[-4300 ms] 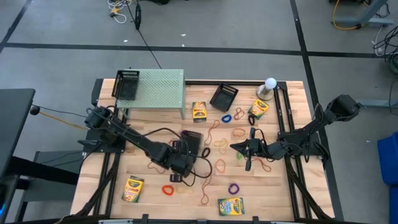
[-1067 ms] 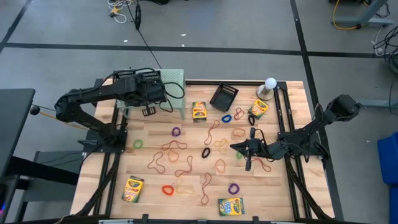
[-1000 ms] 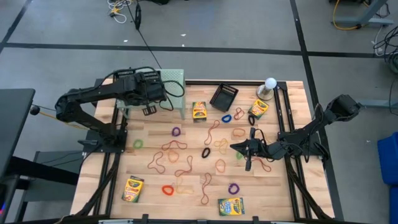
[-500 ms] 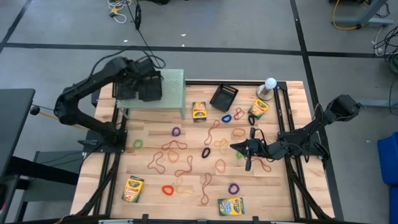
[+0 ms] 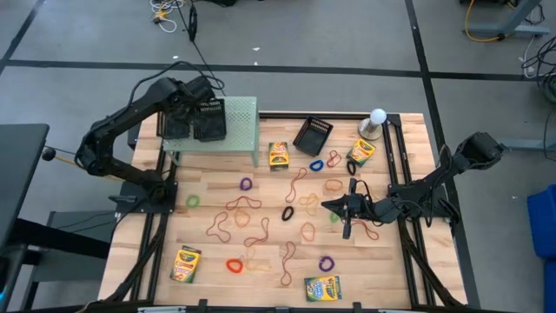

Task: Pick & Place Office Desk Supplies
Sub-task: Adjust the black bins on the shelf

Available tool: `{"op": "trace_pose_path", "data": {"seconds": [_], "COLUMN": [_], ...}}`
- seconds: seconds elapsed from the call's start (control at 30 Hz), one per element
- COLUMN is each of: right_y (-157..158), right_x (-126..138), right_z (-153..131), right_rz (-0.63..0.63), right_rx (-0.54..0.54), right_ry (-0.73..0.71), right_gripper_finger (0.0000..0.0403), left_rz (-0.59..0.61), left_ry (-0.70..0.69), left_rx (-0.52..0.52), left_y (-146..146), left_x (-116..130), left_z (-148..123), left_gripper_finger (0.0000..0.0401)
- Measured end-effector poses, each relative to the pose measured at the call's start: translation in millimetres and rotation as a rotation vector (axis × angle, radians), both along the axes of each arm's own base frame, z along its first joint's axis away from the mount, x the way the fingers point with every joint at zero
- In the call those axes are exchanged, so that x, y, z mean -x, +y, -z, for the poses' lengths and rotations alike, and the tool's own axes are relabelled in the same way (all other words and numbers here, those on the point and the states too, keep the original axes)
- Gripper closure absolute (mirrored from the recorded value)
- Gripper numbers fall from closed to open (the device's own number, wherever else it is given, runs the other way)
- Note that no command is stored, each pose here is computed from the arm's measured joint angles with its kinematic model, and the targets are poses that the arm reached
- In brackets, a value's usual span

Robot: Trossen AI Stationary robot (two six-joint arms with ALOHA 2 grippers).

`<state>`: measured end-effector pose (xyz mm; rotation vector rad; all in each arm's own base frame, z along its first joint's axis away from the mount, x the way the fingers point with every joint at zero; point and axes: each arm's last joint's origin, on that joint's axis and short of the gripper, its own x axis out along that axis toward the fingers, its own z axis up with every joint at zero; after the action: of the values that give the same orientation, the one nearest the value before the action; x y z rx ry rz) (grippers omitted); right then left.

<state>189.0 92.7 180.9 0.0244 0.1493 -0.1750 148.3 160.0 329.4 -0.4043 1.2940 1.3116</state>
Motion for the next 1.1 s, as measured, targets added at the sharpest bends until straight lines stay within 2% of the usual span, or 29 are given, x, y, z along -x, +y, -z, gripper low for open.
{"op": "trace_pose_path", "data": {"seconds": [0.27, 0.47, 0.7, 0.8, 0.93, 1.1], "right_y": [0, 0, 0, 0, 0, 0], "right_x": [0, 0, 0, 0, 0, 0], "right_z": [0, 0, 0, 0, 0, 0], "right_rz": [0.0, 0.001, 0.003, 0.003, 0.003, 0.003], "right_rx": [0.001, 0.001, 0.001, 0.001, 0.001, 0.002], "right_ry": [0.0, 0.0, 0.0, 0.0, 0.0, 0.0], "right_gripper_finger": [0.0391, 0.0391, 0.0391, 0.0391, 0.0391, 0.0391], "left_rz": [0.087, 0.122, 0.192, 0.321, 0.561, 0.784], "left_ry": [-0.06, -0.052, -0.09, -0.112, -0.17, -0.219], "left_rx": [0.016, 0.02, -0.037, -0.062, -0.012, 0.053], "left_y": [1, -2, -14, -28, -53, -81], "left_x": [-7, -8, -3, -4, -13, -24], "left_z": [-1, -2, -16, -25, -31, -33], "left_gripper_finger": [0.0392, 0.0392, 0.0392, 0.0392, 0.0392, 0.0392]}}
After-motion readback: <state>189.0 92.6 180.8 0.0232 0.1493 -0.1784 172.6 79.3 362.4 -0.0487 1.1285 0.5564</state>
